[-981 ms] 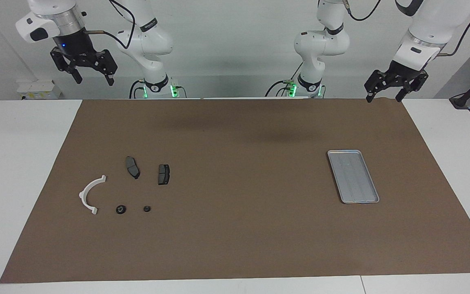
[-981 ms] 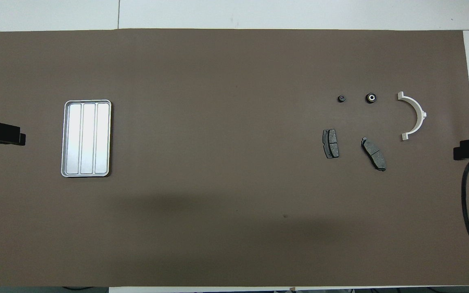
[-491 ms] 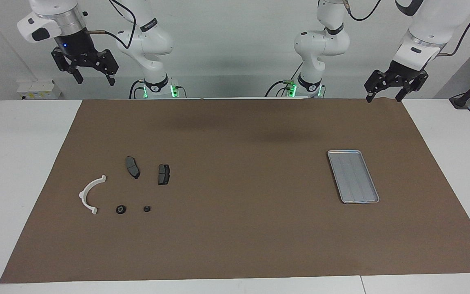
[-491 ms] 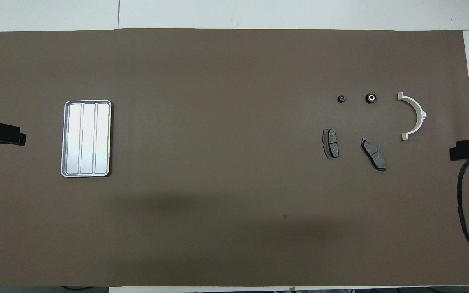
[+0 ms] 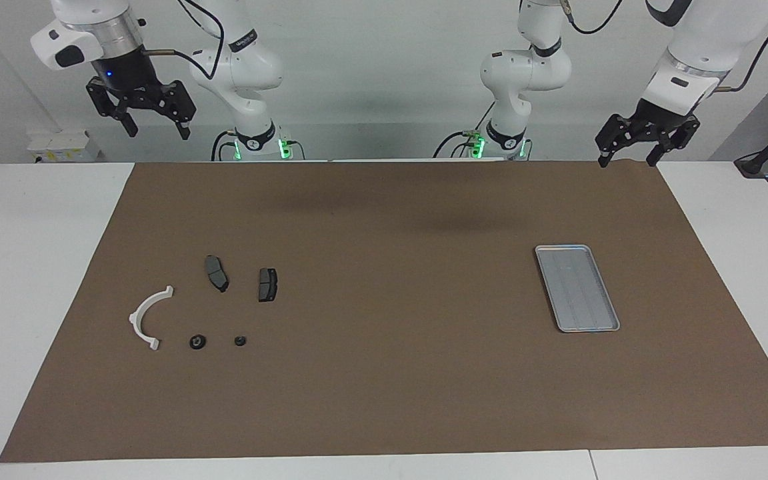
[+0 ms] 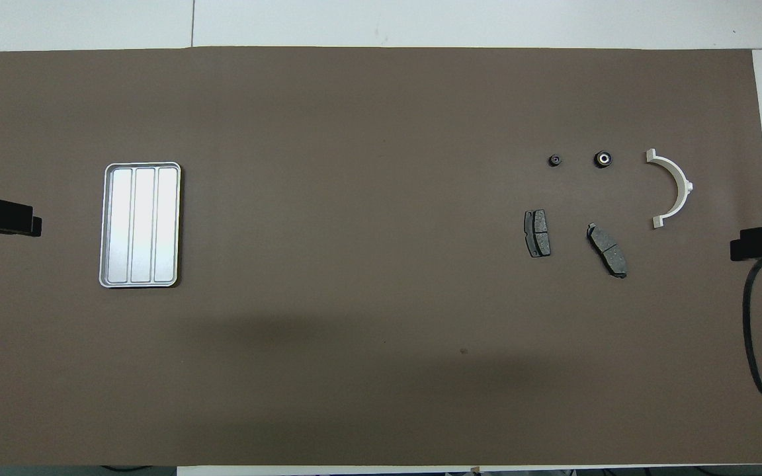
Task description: Pick bearing gear from pile to tray
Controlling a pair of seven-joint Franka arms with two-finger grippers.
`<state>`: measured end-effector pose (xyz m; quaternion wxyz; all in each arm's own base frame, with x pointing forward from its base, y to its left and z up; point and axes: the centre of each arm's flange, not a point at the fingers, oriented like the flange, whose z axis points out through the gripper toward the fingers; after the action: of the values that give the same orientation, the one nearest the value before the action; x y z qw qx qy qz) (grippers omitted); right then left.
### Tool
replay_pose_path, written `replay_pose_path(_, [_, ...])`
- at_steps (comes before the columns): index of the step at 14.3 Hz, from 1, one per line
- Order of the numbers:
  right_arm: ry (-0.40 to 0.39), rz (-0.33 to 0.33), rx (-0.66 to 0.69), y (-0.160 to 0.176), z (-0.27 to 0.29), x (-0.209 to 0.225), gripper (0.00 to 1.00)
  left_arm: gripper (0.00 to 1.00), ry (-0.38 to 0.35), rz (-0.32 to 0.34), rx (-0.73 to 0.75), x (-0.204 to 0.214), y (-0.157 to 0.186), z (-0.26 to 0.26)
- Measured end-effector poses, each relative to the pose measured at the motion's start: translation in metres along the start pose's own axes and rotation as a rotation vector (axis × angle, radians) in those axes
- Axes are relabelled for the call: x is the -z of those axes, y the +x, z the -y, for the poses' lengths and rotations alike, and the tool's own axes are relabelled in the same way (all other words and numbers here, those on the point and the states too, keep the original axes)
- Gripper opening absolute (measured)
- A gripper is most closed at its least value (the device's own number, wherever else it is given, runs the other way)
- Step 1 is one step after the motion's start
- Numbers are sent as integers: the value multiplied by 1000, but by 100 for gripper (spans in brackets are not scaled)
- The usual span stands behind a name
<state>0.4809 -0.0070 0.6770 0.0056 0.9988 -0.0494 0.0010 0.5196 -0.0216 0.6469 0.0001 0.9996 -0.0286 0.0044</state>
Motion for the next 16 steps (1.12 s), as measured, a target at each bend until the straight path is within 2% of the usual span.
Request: replay_pose_path(16, [1,5,-10,0,-5,-2,100,100,0,0,0,0,0,0])
